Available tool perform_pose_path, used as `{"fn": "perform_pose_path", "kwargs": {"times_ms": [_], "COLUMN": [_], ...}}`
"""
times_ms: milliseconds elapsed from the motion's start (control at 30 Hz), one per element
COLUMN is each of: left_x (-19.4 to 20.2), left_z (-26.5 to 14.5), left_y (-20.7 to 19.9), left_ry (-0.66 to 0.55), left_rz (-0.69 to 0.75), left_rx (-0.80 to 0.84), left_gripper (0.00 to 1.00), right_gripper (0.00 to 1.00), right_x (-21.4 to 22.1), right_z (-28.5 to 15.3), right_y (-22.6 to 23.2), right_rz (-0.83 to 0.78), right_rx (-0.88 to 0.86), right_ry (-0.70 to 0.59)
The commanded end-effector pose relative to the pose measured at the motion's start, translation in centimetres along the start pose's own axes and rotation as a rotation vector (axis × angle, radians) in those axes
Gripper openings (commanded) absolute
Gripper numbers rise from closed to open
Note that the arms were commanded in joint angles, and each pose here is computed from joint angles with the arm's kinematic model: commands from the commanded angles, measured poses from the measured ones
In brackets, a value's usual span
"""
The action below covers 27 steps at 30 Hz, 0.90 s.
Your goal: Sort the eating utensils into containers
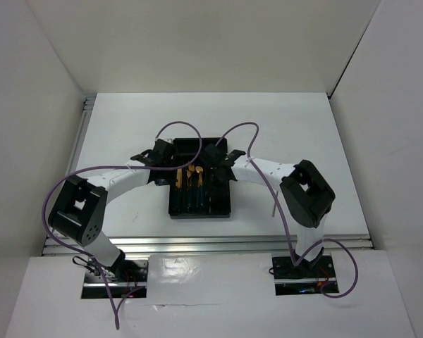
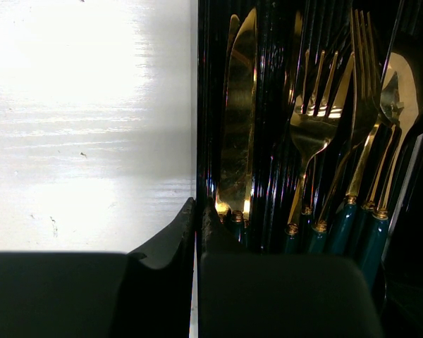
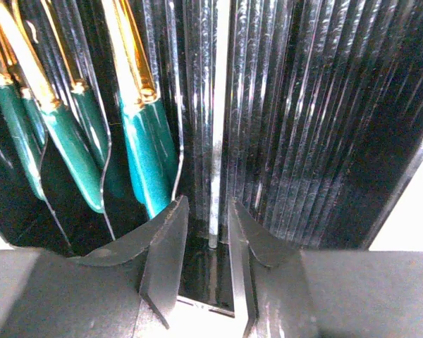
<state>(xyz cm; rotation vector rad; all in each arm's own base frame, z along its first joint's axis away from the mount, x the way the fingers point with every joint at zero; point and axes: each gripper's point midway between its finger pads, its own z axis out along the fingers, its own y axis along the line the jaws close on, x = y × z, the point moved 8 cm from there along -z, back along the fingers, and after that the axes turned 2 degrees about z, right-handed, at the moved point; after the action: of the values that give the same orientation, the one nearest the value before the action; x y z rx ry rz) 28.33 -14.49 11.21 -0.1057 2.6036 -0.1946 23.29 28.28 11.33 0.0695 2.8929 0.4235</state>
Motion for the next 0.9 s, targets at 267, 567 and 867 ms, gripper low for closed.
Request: {"fn": "perform_pose_path", "kwargs": {"times_ms": [267, 567, 867], "left_x": [0.4, 0.4, 0.4], "left_z": [0.6, 1.2, 1.4], "left_y": [-0.5, -0.9, -1.3], "left_ry": [0.027, 0.052, 0.066], "left_rz": [0.010, 0.031, 0.058], "left_rx": [0.059, 0.081, 0.091], "left_gripper": [0.00, 0.00, 0.00], "right_gripper": [0.46, 0.50, 0.45], "right_x": [-4.4, -5.4, -2.2], "right_z": [-7.2, -9.5, -6.7], "right_y": [0.4, -11.8, -19.3], "right_rz": [0.009, 0.273, 0.455], "right_rx": [0.028, 0.283, 0.465], "right_ry": [-0.243, -0.287, -0.165]}}
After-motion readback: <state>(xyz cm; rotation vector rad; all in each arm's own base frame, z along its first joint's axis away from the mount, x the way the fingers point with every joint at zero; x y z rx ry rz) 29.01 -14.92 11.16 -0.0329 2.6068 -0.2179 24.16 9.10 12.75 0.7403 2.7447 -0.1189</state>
